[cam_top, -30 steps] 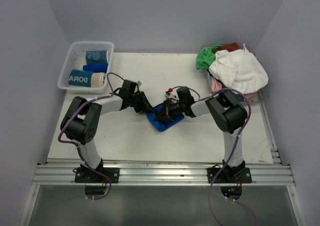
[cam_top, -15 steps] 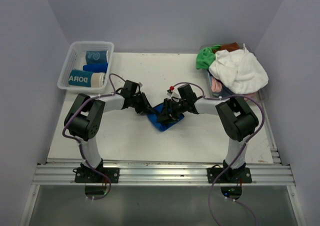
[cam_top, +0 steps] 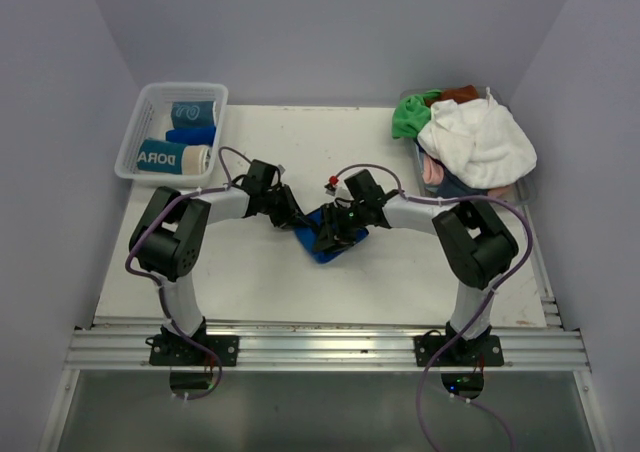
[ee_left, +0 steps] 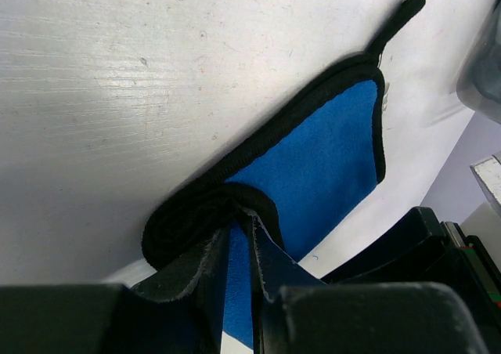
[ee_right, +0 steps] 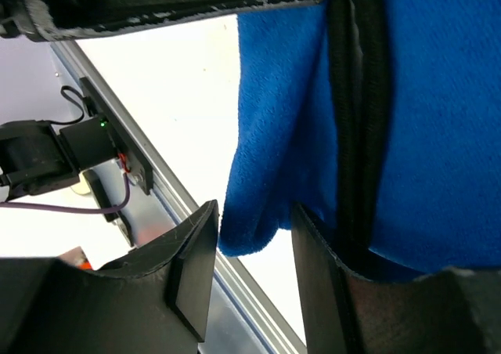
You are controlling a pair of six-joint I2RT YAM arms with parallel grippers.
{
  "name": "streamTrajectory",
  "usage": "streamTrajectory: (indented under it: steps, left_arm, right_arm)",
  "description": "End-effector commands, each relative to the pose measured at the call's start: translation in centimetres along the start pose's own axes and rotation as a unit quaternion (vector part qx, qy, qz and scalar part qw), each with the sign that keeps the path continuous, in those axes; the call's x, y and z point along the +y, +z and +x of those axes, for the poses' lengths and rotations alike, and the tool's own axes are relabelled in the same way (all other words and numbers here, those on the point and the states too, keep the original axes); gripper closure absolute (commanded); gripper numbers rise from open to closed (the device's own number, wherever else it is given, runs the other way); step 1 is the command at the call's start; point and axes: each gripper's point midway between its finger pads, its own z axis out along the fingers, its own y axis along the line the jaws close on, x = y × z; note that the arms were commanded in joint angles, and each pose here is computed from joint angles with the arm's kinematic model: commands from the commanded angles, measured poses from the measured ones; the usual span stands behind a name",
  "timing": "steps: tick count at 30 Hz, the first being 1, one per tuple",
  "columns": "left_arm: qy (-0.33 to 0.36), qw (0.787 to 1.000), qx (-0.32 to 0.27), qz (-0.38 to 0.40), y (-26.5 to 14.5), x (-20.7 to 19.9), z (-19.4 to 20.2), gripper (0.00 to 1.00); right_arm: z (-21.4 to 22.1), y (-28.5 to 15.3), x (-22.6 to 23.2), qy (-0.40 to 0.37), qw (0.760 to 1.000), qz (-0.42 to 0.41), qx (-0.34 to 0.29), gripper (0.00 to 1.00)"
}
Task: Roll the towels
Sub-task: Roll the towel
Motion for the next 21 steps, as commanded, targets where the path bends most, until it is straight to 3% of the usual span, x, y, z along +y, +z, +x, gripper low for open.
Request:
streamTrajectory:
  steps: [1,11,12,15,16,21]
  left_arm:
    - [-0.015,0.997,-0.006,-0.070,1.0,3.5,0.2,0.80]
    - [-0.015,0.998,0.000,-0.065,1.1,3.3,0.3,0.81]
    - [-0.014,0.998,0.001,-0.065,1.1,3.3,0.3,0.81]
    - [-0.015,0.998,0.002,-0.067,1.1,3.5,0.4,0.81]
    - [-0.014,0.998,0.002,-0.066,1.0,3.4,0.4,0.81]
    - [-0.010,0.998,-0.002,-0.064,0.5,3.2,0.2,0.81]
  right_arm:
    - [-1.1,-0.4,0.6,-0.014,1.000,0.008,-0.017,0.57]
    - [-1.4,-0.2,1.7,-0.035,0.999,0.024,-0.021,0.56]
    - [-1.2,0.0,1.7,-0.034,0.999,0.025,-0.017,0.59]
    - [-1.2,0.0,1.7,-0.027,0.999,0.022,-0.022,0.93]
    - [-1.3,0.0,1.7,-0.024,0.999,0.021,-0.024,0.98]
    - [-1.9,-0.7,1.4,0.013,0.999,-0.008,-0.045,1.00]
